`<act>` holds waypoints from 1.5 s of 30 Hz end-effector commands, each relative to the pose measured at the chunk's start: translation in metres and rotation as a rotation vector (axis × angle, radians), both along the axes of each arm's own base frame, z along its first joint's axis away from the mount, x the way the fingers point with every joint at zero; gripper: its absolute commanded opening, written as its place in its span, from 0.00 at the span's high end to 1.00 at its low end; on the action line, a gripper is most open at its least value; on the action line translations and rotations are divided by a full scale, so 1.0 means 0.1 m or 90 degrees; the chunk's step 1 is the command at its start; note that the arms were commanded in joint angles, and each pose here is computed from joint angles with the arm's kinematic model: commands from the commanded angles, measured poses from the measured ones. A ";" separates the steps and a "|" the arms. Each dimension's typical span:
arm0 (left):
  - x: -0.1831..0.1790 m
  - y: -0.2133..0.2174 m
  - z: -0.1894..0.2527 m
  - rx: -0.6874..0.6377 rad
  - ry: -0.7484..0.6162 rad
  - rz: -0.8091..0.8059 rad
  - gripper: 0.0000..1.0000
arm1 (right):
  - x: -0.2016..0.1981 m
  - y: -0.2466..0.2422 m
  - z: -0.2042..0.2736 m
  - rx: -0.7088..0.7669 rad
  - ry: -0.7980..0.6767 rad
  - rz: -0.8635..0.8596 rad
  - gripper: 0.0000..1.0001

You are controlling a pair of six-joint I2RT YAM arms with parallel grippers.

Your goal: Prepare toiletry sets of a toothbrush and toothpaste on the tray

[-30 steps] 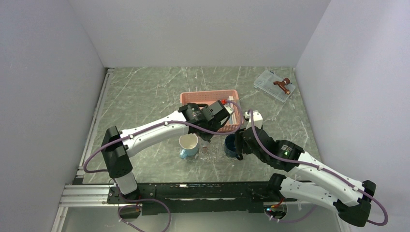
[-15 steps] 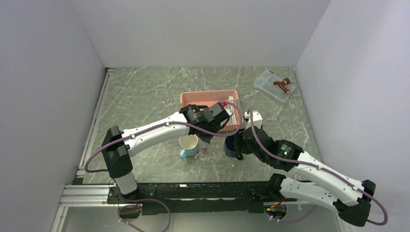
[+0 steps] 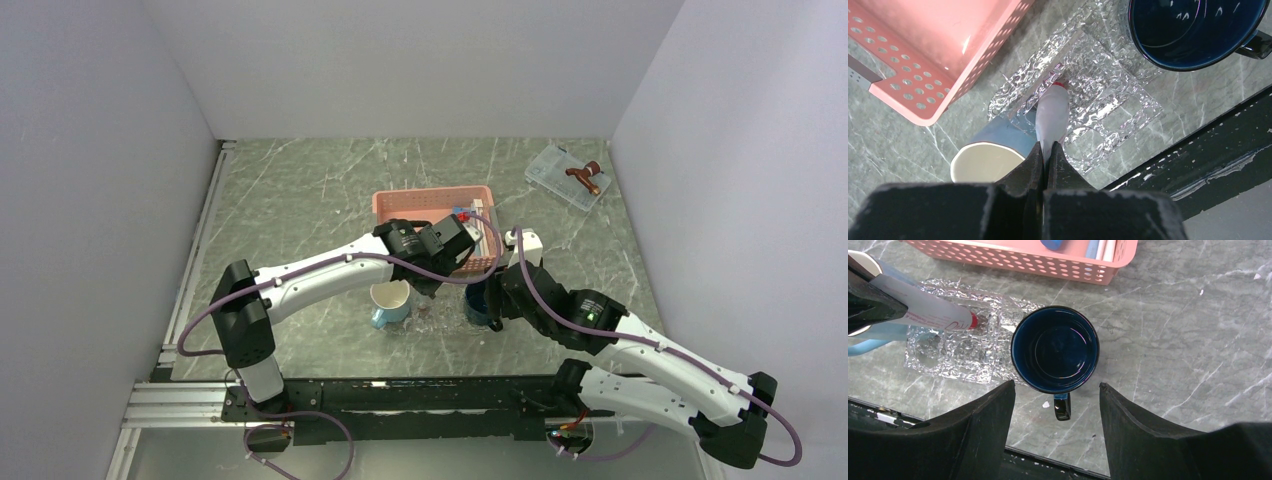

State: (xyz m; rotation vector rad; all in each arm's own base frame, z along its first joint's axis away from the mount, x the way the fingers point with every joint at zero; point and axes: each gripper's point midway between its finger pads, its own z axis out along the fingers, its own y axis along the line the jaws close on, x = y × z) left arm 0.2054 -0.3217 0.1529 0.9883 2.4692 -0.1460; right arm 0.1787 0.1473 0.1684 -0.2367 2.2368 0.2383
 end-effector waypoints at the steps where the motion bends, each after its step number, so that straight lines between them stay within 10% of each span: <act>1: 0.02 -0.07 0.01 -0.018 -0.010 0.010 1.00 | 0.03 0.06 0.05 0.023 -0.010 0.001 0.35; 13: 0.00 -0.06 -0.02 -0.023 -0.007 0.010 0.95 | 0.03 0.07 0.04 0.019 -0.008 0.002 0.35; 45: 0.28 0.12 0.83 -0.087 -0.159 0.064 0.43 | 0.20 0.22 0.30 0.019 -0.032 -0.005 0.33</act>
